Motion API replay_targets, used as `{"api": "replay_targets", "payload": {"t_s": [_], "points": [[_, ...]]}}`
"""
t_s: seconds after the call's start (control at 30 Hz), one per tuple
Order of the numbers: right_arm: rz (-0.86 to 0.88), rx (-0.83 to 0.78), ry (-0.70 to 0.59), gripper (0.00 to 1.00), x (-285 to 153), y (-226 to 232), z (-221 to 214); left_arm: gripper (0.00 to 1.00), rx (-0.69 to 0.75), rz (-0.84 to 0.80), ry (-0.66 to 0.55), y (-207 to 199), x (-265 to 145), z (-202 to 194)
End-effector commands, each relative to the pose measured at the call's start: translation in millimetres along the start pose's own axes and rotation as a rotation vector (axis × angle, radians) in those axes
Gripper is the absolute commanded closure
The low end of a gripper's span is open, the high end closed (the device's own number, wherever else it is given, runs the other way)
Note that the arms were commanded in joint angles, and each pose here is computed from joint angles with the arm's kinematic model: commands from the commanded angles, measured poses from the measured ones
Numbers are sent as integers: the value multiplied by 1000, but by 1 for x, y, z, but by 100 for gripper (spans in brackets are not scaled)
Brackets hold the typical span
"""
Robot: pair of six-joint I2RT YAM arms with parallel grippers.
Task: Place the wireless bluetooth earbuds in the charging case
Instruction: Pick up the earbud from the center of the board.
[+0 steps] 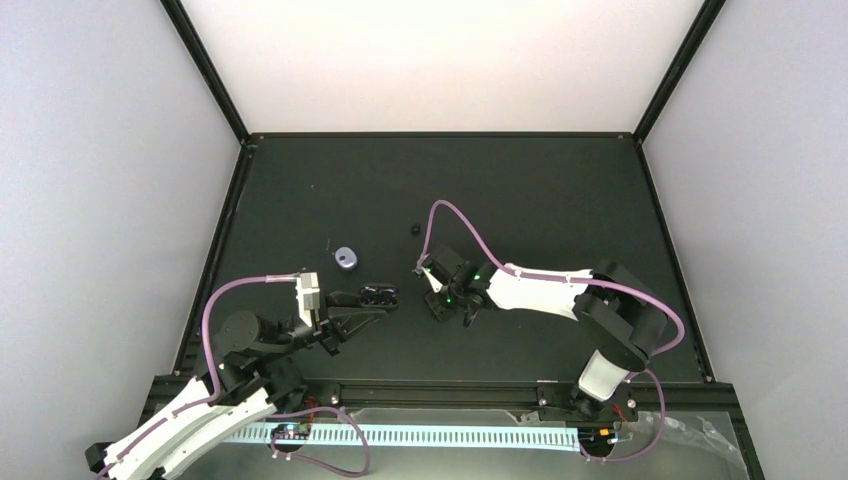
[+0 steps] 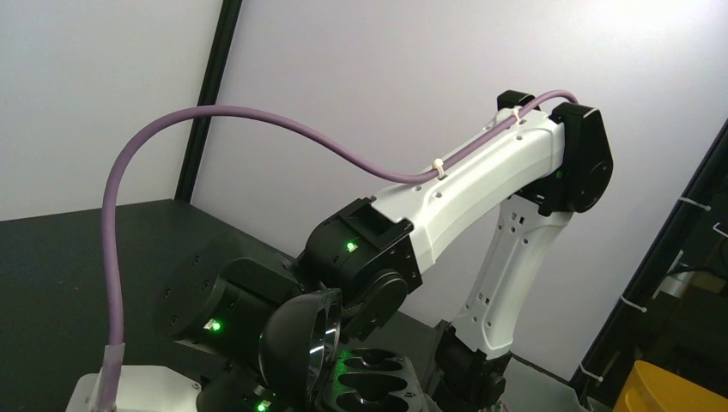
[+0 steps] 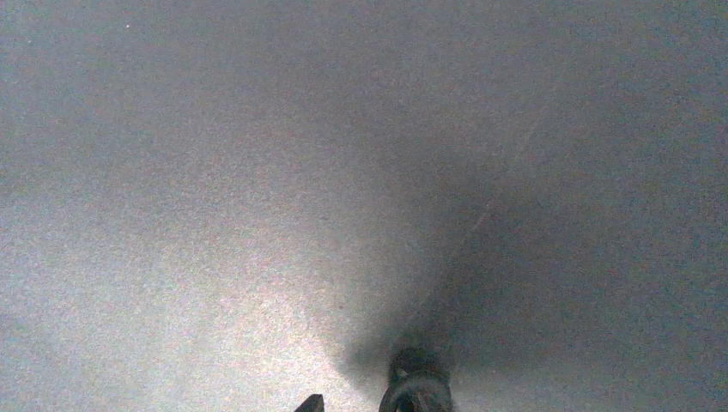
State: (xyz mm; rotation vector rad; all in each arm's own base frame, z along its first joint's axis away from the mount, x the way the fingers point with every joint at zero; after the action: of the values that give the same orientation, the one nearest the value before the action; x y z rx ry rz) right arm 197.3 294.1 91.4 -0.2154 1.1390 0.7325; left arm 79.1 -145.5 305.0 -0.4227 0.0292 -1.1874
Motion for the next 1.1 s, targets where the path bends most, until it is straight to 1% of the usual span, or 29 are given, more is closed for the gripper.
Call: {"api": "replay_targets", "payload": {"t_s": [0.0,0.13,0.3,0.53,0.7,0.8,0.9,0.97,1.07], "points": [[-56,6,-4,73,3,-5,3,99,20,-2,-18,-4,-2,8],[-104,16,-7,76,1,-11,2,98,17,1,-16,-3,-2,7],[-151,26,-28,84,-4,-17,2,98,15,3,-14,-3,-2,6],[-188,35,-74,92,-14,-21,8,98,9,6,-12,-2,-2,5],[-181,35,-126,99,-33,-18,14,98,8,5,-14,-2,-1,6],[-153,31,-163,99,-51,-14,19,98,10,0,-15,-2,0,6],[-81,8,-210,99,-77,-4,23,98,12,-8,-13,-3,2,7],[-1,-27,-275,99,-111,6,26,98,13,-20,-11,-5,3,8],[148,-135,-357,99,-166,24,22,98,25,-59,-23,-9,5,11]]}}
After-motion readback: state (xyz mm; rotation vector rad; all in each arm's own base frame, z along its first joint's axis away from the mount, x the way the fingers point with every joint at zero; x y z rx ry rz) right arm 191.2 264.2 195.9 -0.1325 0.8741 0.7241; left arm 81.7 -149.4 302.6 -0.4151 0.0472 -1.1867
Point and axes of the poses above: each gripper's point midway between its finger pads, its own x axis out along the fingers, its own y axis along the line the jaws close on, z = x × y, the point moved 6 cm from there along -x, back along the fingers, and after that the axes turned 2 degrees about x, right-handed, at the moved point
